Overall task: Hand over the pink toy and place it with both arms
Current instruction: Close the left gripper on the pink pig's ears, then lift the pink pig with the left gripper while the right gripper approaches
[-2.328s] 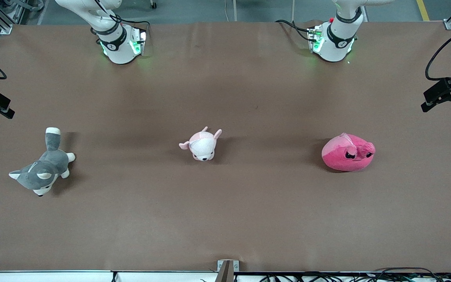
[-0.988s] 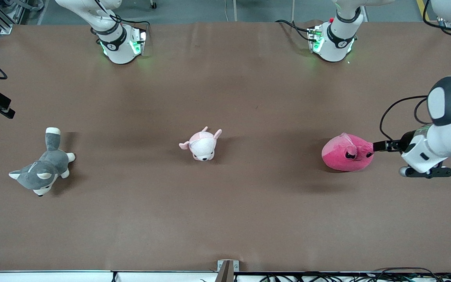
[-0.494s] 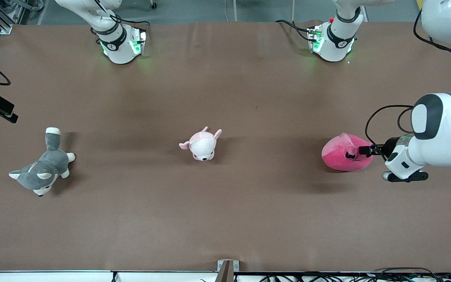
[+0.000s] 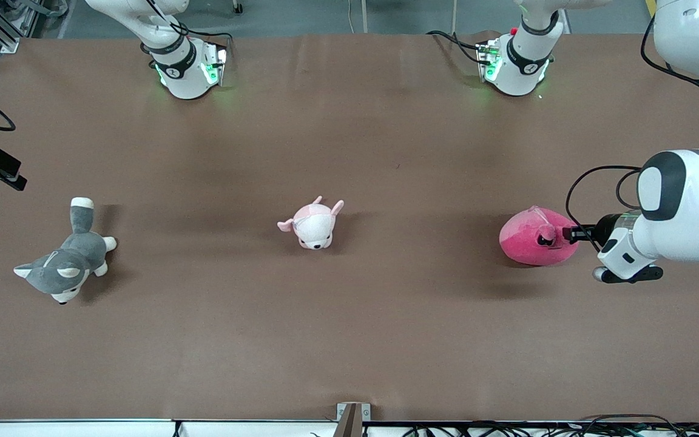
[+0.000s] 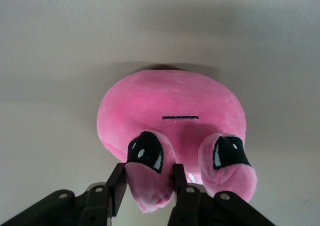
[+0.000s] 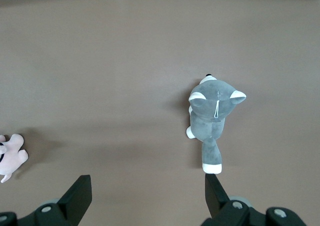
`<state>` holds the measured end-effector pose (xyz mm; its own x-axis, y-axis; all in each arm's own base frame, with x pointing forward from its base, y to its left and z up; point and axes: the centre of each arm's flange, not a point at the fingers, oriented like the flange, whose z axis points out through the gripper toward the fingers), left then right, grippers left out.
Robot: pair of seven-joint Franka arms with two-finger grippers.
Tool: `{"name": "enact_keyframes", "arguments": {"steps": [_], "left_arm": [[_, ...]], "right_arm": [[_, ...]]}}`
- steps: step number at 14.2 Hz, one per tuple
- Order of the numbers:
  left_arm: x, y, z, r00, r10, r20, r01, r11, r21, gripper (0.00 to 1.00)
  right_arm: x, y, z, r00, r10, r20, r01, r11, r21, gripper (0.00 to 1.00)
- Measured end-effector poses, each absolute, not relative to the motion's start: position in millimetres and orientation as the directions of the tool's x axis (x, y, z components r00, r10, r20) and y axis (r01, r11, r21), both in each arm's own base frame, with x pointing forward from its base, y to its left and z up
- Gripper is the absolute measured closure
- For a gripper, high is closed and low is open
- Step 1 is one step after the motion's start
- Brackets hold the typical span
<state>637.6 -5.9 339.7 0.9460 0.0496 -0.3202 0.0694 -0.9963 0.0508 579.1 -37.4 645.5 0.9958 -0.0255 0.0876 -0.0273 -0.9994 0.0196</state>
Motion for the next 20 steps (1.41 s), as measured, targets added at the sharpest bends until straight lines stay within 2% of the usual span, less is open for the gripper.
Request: {"name": "enact_keyframes", "arguments": {"steps": [2, 3, 7, 11, 12, 14, 15, 20], "left_arm": [[637.9, -11.4, 339.8, 0.946, 0.045, -0.320, 0.065, -0.997, 0.050, 0.83], [638.8, -13.6, 341.4, 0.947, 0.051, -0.316, 0.069, -0.996, 0.048, 0.89], [650.0, -28.6, 374.3, 0.961, 0.095, -0.258, 0.110, -0.993, 0.047, 0.90], [643.8, -84.5, 469.2, 0.968, 0.140, -0.207, 0.183, -0.962, 0.205, 0.90], [639.3, -105.4, 497.5, 0.965, 0.164, -0.202, 0.214, -0.943, 0.256, 0.90], [624.6, -160.9, 543.5, 0.955, 0.205, -0.213, 0.268, -0.905, 0.331, 0.90], [614.5, -194.9, 563.3, 0.952, 0.214, -0.219, 0.282, -0.891, 0.355, 0.90], [546.8, -358.4, 640.5, 0.952, 0.230, -0.202, 0.303, -0.800, 0.518, 0.90]], "right_arm": [[582.1, -36.1, 638.8, 0.997, -0.023, 0.075, -0.025, -1.000, 0.018, 0.00], [584.4, -34.6, 633.2, 0.998, -0.021, 0.063, -0.022, -1.000, 0.017, 0.00], [593.5, -13.0, 613.7, 1.000, 0.016, 0.024, 0.016, -1.000, 0.015, 0.00], [590.8, 13.3, 613.4, 0.999, 0.051, 0.006, 0.052, -0.998, -0.026, 0.00], [590.6, 16.2, 614.1, 0.999, 0.051, 0.007, 0.052, -0.997, -0.053, 0.03], [590.0, 20.3, 614.8, 0.999, 0.051, 0.005, 0.051, -0.994, -0.094, 0.25], [589.4, 22.4, 614.6, 0.999, 0.052, 0.001, 0.051, -0.992, -0.114, 0.30], [584.3, 37.1, 611.9, 0.997, 0.067, -0.040, 0.058, -0.977, -0.207, 0.30]]}}
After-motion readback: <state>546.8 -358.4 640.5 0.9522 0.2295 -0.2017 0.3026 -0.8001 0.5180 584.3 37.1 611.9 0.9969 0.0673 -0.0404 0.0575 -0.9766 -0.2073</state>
